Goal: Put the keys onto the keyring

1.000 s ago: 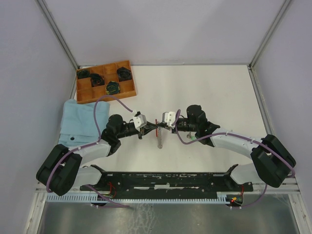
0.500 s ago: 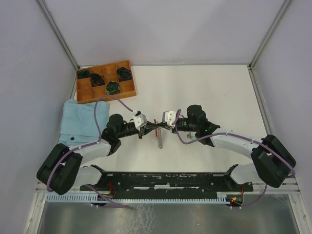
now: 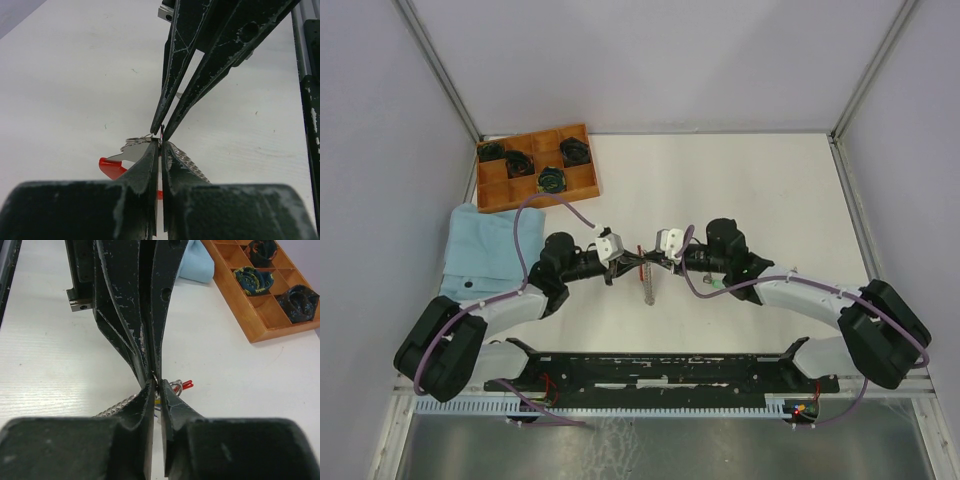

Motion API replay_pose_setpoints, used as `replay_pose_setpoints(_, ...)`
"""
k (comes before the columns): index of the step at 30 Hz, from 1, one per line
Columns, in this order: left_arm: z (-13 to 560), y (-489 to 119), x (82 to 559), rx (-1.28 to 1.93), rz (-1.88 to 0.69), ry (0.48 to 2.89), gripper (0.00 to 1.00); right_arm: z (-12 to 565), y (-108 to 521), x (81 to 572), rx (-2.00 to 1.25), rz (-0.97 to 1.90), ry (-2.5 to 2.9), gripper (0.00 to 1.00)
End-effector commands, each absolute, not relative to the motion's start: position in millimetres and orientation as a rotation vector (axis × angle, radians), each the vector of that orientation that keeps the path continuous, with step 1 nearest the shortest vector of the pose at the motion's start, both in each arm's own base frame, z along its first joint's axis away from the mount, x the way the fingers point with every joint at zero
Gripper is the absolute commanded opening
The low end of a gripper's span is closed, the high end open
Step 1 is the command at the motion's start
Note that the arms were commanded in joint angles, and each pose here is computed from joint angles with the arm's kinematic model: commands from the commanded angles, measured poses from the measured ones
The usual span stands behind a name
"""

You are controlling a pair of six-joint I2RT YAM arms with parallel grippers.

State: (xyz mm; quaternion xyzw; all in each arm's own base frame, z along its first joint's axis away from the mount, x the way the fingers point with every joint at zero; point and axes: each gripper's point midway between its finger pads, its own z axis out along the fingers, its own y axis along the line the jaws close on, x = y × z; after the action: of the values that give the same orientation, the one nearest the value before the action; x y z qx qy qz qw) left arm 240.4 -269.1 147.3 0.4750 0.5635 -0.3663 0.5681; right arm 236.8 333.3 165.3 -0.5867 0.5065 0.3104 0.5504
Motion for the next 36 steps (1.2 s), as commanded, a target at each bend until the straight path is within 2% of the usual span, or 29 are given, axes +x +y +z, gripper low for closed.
replay_pose_setpoints(1,167.6,-268.9,250.7,1.108,-0.822,1.314,0.03,200.1,327.7,244.2,-1.266,0.701,1.173,0.21)
replay_pose_setpoints(6,168.4,-266.4,255.7,1.096,-0.801,1.371,0.03,205.4,307.0,246.4,-1.158,0.671,1.348,0.43)
replay_pose_setpoints(11,175.7,-262.0,258.5,1.073,-0.773,1.396,0.03,202.0,271.4,255.7,-0.956,0.580,1.677,0.53)
replay_pose_setpoints(17,176.7,-258.8,263.5,1.039,-0.751,1.428,0.03,194.8,223.1,254.5,-0.670,0.432,1.983,0.55)
replay_pose_setpoints(22,173.6,-256.4,272.8,1.001,-0.729,1.484,0.03,163.9,192.1,240.7,-0.504,0.329,2.194,0.55)
replay_pose_setpoints(28,171.3,-252.1,280.5,0.957,-0.697,1.530,0.03,120.0,168.4,221.3,-0.461,0.200,2.400,0.53)
replay_pose_setpoints(36,166.7,-252.1,275.6,0.972,-0.707,1.519,0.03,72.2,165.4,225.9,-0.410,0.179,2.520,0.48)
